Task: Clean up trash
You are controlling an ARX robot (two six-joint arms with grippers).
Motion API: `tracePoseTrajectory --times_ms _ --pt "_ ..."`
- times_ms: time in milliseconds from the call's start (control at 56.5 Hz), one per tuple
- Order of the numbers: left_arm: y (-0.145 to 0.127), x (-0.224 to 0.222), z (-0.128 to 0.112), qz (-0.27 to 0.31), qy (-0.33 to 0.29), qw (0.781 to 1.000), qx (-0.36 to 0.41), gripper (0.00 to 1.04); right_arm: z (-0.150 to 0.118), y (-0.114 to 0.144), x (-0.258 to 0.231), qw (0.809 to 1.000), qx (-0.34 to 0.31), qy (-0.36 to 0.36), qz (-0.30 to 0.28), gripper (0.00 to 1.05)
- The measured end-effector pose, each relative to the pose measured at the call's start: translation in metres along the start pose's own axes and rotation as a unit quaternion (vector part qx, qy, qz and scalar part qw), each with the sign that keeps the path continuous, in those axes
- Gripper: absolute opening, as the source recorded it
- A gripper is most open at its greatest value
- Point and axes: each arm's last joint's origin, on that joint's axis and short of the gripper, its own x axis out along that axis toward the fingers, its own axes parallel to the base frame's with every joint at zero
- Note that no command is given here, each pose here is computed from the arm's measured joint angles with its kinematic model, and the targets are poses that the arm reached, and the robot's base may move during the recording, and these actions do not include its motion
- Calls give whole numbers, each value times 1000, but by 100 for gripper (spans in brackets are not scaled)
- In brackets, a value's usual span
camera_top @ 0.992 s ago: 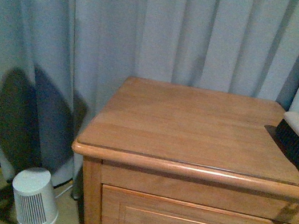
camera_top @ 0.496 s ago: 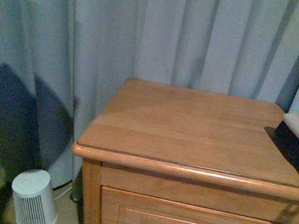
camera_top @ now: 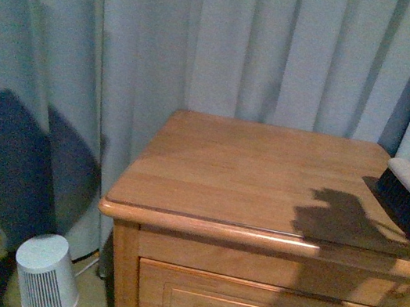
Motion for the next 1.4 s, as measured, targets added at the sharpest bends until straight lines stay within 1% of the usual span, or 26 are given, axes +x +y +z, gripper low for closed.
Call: tracePoseTrajectory --times_ms 71,177,283,496,726,1063,1293,1311,1399 --pt "0 0 0 0 0 1000 0 29 3 -1 24 999 6 44 -18 97" --pt "0 0 0 0 0 1000 0 29 0 -5 42 997 8 74 -34 97" --pt "0 0 0 0 0 1000 0 29 -5 -13 51 995 16 95 -37 97" --pt "0 0 0 0 0 1000 0 29 -12 -22 64 992 33 114 -32 97" --pt "0 0 0 0 0 1000 0 29 -26 -17 84 990 39 134 -6 97" --pt "0 0 0 0 0 1000 0 29 -36 -15 102 987 48 151 1 97" --pt "0 0 0 0 0 1000 0 29 -40 -21 111 986 57 157 -3 97" --pt "0 0 0 0 0 1000 0 29 -41 -21 111 986 58 157 -3 97" --pt "0 0 0 0 0 1000 0 29 -42 -22 113 985 61 158 -4 84"
